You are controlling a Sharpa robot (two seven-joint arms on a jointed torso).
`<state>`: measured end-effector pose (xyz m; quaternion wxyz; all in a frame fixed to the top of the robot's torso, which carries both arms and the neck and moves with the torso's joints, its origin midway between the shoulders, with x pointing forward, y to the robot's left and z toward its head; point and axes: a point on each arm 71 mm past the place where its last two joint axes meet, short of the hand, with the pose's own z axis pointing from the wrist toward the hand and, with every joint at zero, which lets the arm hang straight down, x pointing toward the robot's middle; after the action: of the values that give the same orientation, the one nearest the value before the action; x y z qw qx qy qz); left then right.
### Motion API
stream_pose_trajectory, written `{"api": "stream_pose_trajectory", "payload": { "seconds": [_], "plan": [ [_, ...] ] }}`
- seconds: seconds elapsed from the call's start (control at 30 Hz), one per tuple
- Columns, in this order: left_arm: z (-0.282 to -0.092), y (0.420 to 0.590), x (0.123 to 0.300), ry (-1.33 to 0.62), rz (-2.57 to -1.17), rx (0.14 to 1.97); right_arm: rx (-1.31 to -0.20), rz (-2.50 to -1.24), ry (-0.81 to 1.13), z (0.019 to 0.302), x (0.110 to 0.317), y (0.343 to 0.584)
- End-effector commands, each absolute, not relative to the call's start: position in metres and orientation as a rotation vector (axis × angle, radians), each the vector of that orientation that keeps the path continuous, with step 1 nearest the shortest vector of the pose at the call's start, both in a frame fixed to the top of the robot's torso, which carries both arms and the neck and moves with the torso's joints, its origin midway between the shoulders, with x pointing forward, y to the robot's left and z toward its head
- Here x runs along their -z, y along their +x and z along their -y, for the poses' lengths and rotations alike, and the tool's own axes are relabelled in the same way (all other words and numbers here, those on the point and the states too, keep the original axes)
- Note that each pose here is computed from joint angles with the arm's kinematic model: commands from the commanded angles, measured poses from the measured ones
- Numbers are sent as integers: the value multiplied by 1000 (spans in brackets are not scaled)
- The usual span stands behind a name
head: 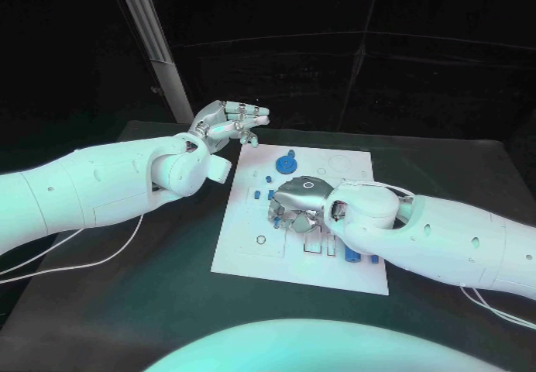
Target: Assemble the parts on the task board
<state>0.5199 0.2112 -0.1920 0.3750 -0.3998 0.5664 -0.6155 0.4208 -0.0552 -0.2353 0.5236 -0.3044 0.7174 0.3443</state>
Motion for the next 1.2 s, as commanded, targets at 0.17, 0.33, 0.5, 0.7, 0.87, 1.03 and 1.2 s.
{"api": "stream_pose_trajectory", "payload": {
  "seconds": [0.17,0.33,0.5,0.7,0.87,1.03,1.2],
  "plan": [
    [-211,520,191,-1023,-1450,1589,-816,-1737,-752,55,239,419],
    [-210,520,191,-1023,-1451,1589,-815,-1739,-754,56,239,419],
    [-211,520,190,-1023,-1450,1588,-818,-1735,-756,56,238,417],
    [-211,520,190,-1023,-1449,1588,-821,-1732,-759,56,237,416],
    [-211,520,190,-1023,-1449,1588,-820,-1732,-760,56,237,416],
    [-211,520,190,-1023,-1449,1588,-819,-1731,-759,56,237,416],
    [-211,520,190,-1023,-1450,1588,-806,-1736,-755,57,238,418]
  ]
}}
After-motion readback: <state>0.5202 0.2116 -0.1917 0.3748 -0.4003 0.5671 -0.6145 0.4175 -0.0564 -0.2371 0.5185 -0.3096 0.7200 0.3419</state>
